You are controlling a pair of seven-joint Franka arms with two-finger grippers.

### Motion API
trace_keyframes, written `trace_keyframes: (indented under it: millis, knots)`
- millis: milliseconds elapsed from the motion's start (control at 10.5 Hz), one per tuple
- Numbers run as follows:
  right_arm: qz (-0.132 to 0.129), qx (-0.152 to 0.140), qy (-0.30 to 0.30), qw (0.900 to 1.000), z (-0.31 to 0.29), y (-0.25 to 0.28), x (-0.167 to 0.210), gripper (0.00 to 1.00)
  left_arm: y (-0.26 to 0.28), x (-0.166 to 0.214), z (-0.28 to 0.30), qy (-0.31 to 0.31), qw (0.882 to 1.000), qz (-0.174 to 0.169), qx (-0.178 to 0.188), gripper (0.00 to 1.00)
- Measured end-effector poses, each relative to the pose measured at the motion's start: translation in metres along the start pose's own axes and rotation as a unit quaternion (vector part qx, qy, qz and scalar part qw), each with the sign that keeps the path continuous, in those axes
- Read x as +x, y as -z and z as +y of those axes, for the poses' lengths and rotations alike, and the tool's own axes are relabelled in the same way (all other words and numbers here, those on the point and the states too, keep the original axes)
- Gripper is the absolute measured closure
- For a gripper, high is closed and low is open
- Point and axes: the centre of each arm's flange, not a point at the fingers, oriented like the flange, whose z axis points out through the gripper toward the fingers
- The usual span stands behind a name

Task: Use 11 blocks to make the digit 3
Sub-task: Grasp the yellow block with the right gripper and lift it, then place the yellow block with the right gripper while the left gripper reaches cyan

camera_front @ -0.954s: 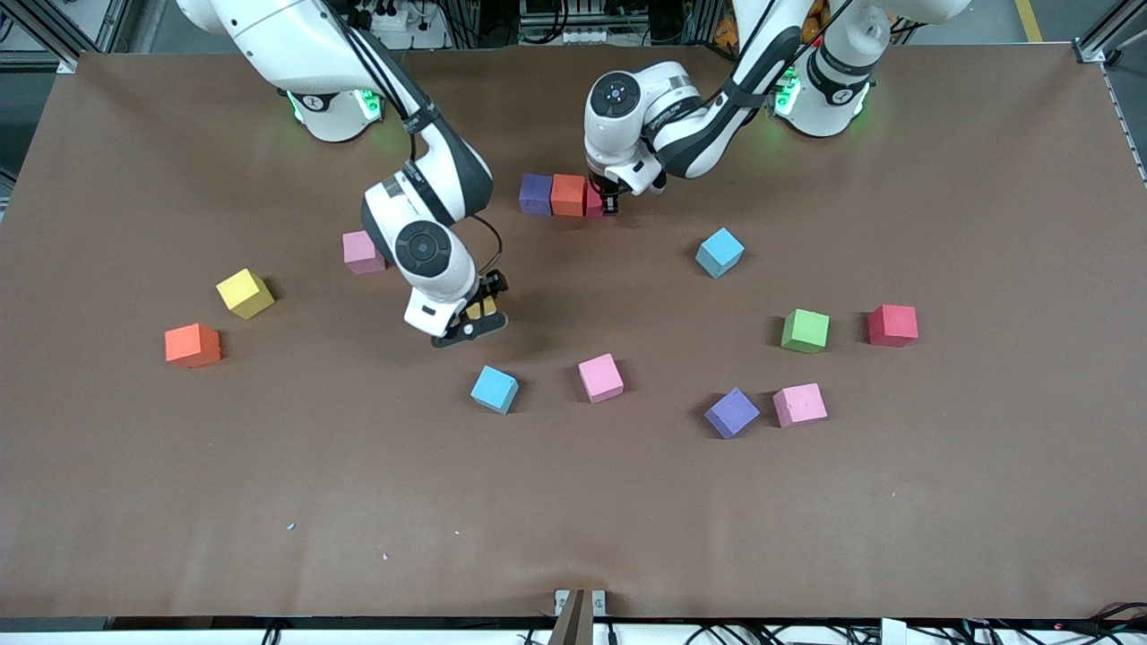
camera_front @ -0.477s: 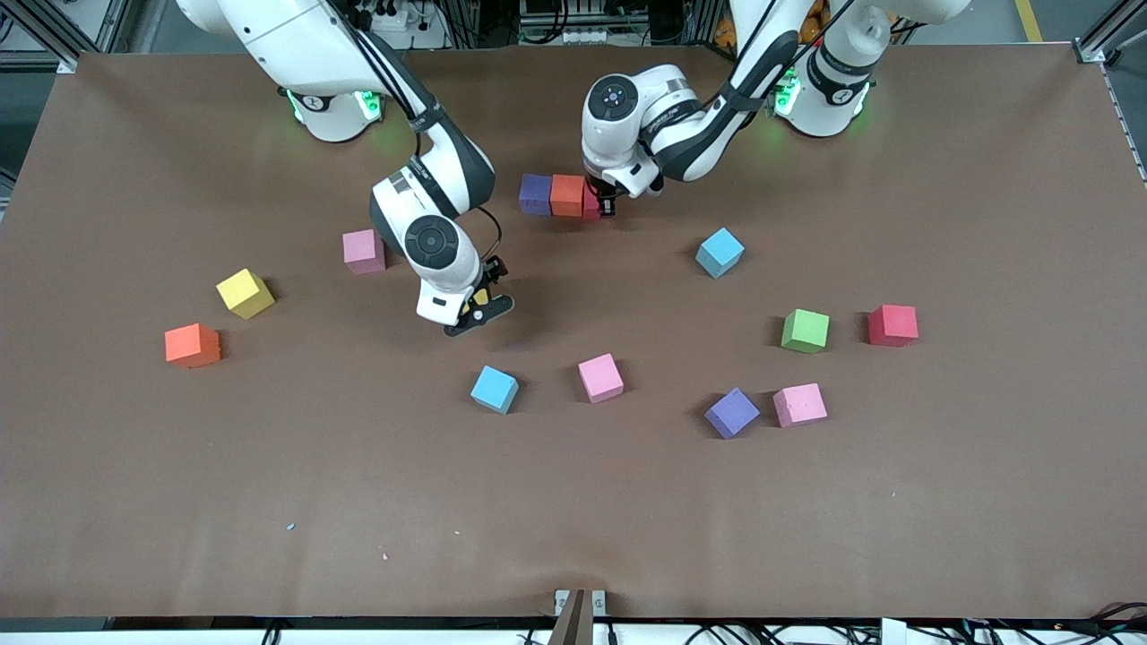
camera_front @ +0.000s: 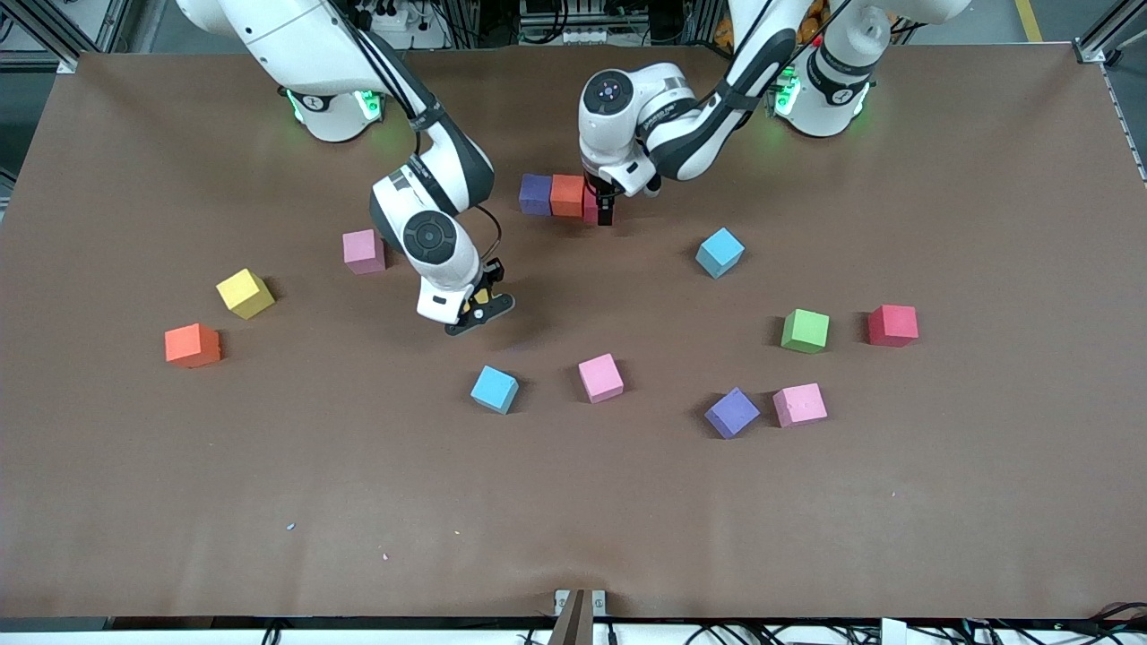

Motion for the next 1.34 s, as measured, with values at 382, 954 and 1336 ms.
trace_keyframes:
  millis: [382, 954, 1336]
  knots:
    - [-0.008, 0.011, -0.102, 0.995, -0.016, 0.042, -0.012, 0.42, 0.045, -0.021, -0.044, -0.047, 0.999, 0.013, -0.019, 0.0]
    - [0.009, 0.024, -0.198, 0.98, -0.109, 0.019, -0.07, 0.47, 0.103, 0.029, 0.061, -0.044, 0.998, 0.03, -0.043, 0.0]
    - [0.034, 0.029, -0.203, 0.978, -0.146, 0.0, -0.094, 0.47, 0.137, 0.13, 0.18, -0.091, 0.995, 0.028, -0.039, 0.0]
